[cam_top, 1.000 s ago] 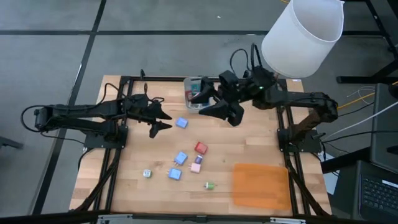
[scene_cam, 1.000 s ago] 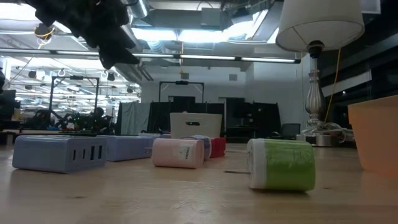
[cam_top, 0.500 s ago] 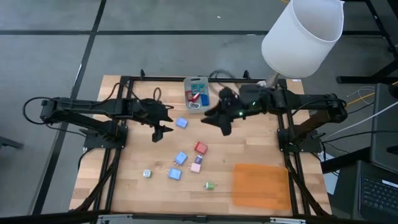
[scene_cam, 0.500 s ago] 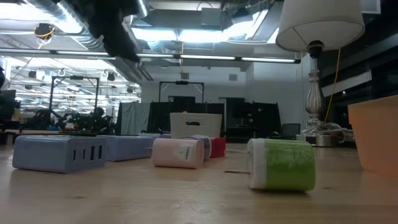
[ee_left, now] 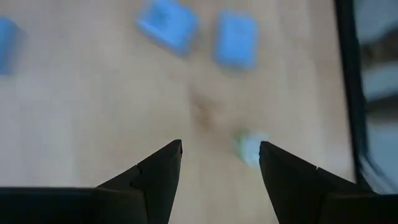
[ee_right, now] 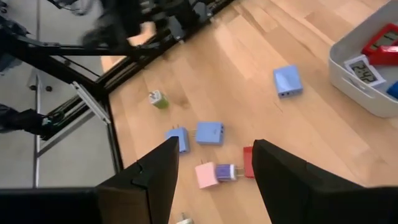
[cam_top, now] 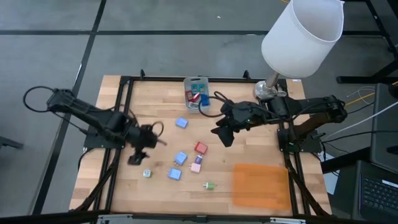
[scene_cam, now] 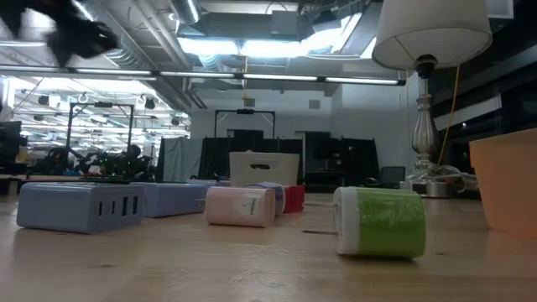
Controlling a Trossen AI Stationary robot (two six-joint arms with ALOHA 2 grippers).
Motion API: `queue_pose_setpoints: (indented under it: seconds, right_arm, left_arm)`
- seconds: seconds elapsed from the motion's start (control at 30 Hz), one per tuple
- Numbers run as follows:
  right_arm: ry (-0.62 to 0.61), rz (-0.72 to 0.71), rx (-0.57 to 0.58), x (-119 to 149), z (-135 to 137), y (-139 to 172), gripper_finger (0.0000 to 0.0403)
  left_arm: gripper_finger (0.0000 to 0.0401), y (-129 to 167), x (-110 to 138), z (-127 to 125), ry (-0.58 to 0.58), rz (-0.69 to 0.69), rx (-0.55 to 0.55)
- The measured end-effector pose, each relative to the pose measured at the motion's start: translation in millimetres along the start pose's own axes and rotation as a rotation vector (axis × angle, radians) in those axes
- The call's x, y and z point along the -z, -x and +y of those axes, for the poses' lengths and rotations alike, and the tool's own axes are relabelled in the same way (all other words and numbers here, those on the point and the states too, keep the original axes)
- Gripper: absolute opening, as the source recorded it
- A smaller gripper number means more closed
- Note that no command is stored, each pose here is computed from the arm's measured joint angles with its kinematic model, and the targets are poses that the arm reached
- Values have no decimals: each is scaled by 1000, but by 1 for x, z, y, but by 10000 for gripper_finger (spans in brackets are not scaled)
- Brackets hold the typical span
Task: Pick & Place Office items
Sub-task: Put the left green charger adapter into the orange bin
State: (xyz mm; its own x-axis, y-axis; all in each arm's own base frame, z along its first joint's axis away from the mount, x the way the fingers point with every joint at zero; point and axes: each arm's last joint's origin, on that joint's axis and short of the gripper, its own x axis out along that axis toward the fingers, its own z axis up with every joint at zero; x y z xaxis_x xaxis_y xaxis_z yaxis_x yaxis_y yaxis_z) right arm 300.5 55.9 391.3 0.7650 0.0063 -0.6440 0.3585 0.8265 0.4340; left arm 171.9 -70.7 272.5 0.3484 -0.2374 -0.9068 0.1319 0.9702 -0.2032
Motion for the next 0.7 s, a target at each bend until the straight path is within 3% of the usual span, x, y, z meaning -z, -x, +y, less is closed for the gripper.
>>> queue_pose_setpoints:
  seconds: [0.17, 0.4, 0.7]
  right_arm:
    - [1, -20, 29, 0, -1, 0, 201]
    - [-57, -61, 48, -2, -1, 0, 201]
    - [-42, -58, 50, 5, 6, 2, 200]
  left_arm:
    - [212, -3, 11, -33, -3, 26, 38]
    - [212, -45, 18, -54, 55, 30, -65]
    - [212, -85, 26, -84, 89, -15, -53]
